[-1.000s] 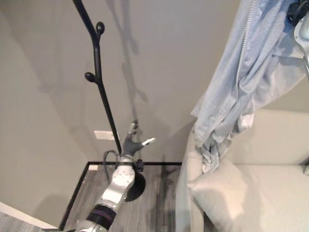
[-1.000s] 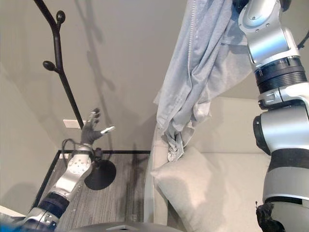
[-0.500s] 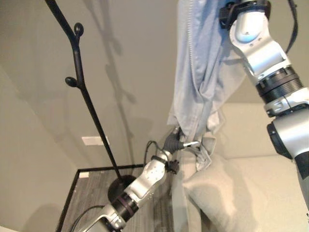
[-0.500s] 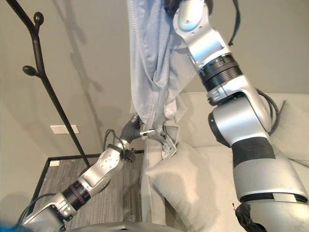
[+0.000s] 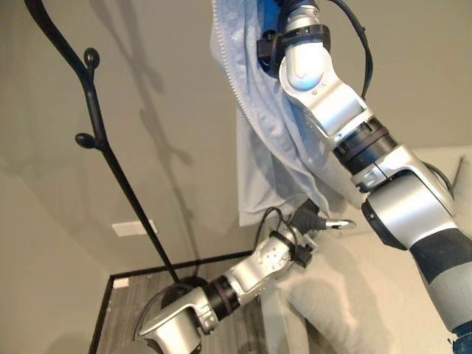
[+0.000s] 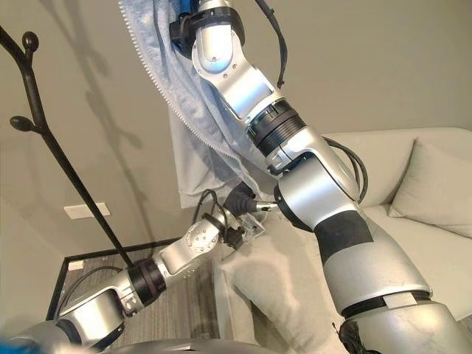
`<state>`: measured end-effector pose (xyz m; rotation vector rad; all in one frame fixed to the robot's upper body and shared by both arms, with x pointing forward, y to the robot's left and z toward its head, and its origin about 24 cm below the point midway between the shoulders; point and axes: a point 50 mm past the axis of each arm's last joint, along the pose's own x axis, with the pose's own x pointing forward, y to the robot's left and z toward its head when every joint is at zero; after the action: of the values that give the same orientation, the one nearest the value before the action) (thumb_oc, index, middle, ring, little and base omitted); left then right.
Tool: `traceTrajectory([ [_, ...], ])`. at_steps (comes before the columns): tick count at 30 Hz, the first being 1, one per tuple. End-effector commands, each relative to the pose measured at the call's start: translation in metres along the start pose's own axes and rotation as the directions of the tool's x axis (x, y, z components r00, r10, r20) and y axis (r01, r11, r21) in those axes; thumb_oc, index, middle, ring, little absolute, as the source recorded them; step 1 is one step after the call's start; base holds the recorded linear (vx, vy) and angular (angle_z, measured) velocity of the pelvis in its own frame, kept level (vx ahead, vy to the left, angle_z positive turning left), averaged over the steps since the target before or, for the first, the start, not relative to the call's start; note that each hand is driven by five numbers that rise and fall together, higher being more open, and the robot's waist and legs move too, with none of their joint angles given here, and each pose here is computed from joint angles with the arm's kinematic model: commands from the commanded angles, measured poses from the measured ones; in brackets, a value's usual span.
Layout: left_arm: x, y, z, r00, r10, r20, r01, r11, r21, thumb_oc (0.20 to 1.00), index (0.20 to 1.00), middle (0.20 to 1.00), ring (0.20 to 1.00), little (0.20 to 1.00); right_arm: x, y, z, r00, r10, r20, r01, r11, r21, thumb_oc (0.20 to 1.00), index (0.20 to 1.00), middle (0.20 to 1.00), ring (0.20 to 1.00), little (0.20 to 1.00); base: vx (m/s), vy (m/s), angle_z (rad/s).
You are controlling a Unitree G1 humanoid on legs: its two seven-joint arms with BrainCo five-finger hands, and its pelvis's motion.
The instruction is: Hang the clothes on the sofa on the clothes rack.
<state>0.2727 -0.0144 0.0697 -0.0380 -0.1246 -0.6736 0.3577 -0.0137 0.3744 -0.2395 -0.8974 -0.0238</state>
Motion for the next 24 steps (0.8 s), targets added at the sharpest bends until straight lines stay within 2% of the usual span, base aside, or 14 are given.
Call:
traceTrajectory([
  [1, 0.022, 0.008, 0.001, 0.999, 0.05, -0.015, -0.05, 0.997, 0.058, 0.2, 0.2, 0.2, 0.2, 0.2, 0.022, -0.011, 0.027, 0.995, -0.055, 0.079, 0.054, 0.998, 0.013, 0.2, 0.2, 0.2, 0.2, 0.2, 0.01, 0.011, -0.04],
  [7, 0.005, 0.053, -0.013, 0.964, 0.26, -0.057, -0.252, 0.96, 0.122, 0.2, 0.2, 0.2, 0.2, 0.2, 0.022, -0.037, 0.018, 0.992, -0.076, 0.104, 0.084, 0.994, -0.073, 0.2, 0.2, 0.2, 0.2, 0.2, 0.0, 0.002, -0.01],
  [9, 0.001, 0.06, -0.013, 0.956, 0.29, -0.05, -0.281, 0.95, 0.133, 0.2, 0.2, 0.2, 0.2, 0.2, 0.022, -0.045, 0.02, 0.988, -0.087, 0.126, 0.098, 0.991, -0.089, 0.2, 0.2, 0.2, 0.2, 0.2, 0.0, 0.0, 0.0],
  [13, -0.026, 0.093, -0.01, 0.897, 0.442, -0.006, -0.437, 0.887, 0.148, 0.2, 0.2, 0.2, 0.2, 0.2, 0.02, -0.104, 0.026, 0.949, -0.214, 0.23, 0.25, 0.958, -0.141, 0.2, 0.2, 0.2, 0.2, 0.2, 0.01, -0.001, 0.02],
  [18, -0.064, 0.132, 0.012, 0.809, 0.576, 0.119, -0.587, 0.779, 0.221, 0.2, 0.2, 0.2, 0.2, 0.2, 0.003, -0.173, 0.04, 0.866, -0.331, 0.374, 0.433, 0.872, -0.23, 0.2, 0.2, 0.2, 0.2, 0.2, 0.02, -0.001, 0.09],
  [20, -0.081, 0.153, 0.034, 0.748, 0.622, 0.232, -0.663, 0.692, 0.284, 0.2, 0.2, 0.2, 0.2, 0.2, -0.008, -0.2, 0.047, 0.83, -0.34, 0.441, 0.494, 0.816, -0.3, 0.2, 0.2, 0.2, 0.2, 0.2, 0.03, -0.005, 0.13],
  [21, -0.083, 0.152, 0.033, 0.749, 0.622, 0.229, -0.662, 0.691, 0.29, 0.2, 0.2, 0.2, 0.2, 0.2, -0.01, -0.201, 0.045, 0.831, -0.343, 0.438, 0.495, 0.815, -0.301, 0.2, 0.2, 0.2, 0.2, 0.2, 0.03, -0.001, 0.14],
  [23, -0.098, 0.17, 0.062, 0.669, 0.647, 0.365, -0.743, 0.585, 0.325, 0.2, 0.2, 0.2, 0.2, 0.2, -0.023, -0.211, 0.044, 0.829, -0.301, 0.472, 0.5, 0.775, -0.385, 0.2, 0.2, 0.2, 0.2, 0.2, 0.03, -0.001, 0.13],
  [24, -0.099, 0.17, 0.062, 0.671, 0.647, 0.362, -0.741, 0.584, 0.33, 0.2, 0.2, 0.2, 0.2, 0.2, -0.025, -0.212, 0.043, 0.83, -0.303, 0.468, 0.5, 0.775, -0.385, 0.2, 0.2, 0.2, 0.2, 0.2, 0.06, -0.006, 0.09],
])
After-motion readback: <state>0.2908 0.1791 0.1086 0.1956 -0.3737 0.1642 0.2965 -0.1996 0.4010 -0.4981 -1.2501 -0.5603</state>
